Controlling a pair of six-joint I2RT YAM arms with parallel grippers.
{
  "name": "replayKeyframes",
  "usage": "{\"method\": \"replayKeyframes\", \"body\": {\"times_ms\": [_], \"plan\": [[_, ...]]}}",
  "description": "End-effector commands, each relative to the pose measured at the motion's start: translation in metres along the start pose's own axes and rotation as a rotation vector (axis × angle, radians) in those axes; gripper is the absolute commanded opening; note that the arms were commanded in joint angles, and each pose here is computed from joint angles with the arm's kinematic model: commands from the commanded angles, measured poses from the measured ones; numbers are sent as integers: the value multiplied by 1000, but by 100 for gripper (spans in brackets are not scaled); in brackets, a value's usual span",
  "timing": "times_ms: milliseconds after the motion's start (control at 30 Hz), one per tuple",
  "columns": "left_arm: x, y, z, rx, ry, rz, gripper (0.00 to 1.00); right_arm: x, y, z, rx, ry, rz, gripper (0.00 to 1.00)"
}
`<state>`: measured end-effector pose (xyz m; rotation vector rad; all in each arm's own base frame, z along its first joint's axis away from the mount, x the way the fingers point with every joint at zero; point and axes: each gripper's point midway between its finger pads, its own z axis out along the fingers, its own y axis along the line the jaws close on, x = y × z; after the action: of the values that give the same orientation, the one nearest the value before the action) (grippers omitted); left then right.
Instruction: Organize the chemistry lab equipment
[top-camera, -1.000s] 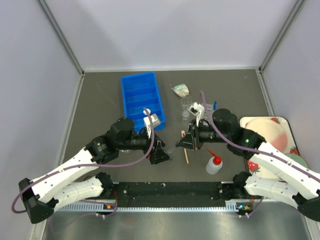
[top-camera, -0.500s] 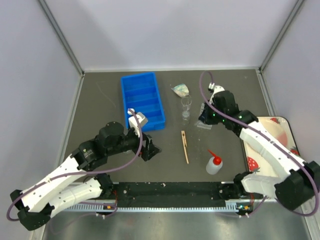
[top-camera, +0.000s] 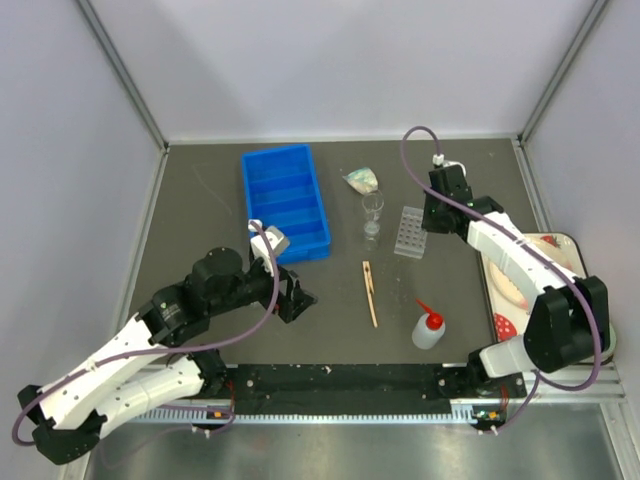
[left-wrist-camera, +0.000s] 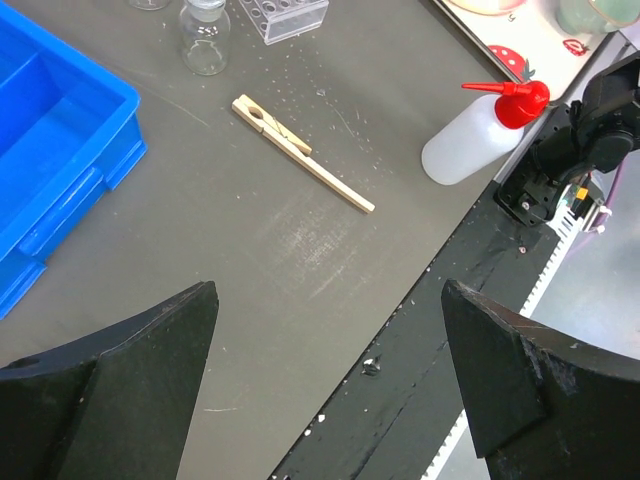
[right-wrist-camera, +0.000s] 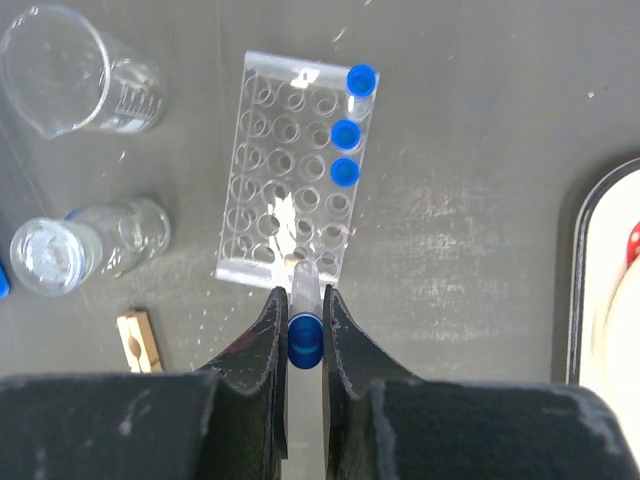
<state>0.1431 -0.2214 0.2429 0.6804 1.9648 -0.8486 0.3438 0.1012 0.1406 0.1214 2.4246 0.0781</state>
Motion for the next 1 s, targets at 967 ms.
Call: {"method": "replayKeyframes", "body": {"times_ms": [967], "plan": [[-5,-1,-7,12,-46,33,99,-39,-19,39,109,-40,37,0]]}}
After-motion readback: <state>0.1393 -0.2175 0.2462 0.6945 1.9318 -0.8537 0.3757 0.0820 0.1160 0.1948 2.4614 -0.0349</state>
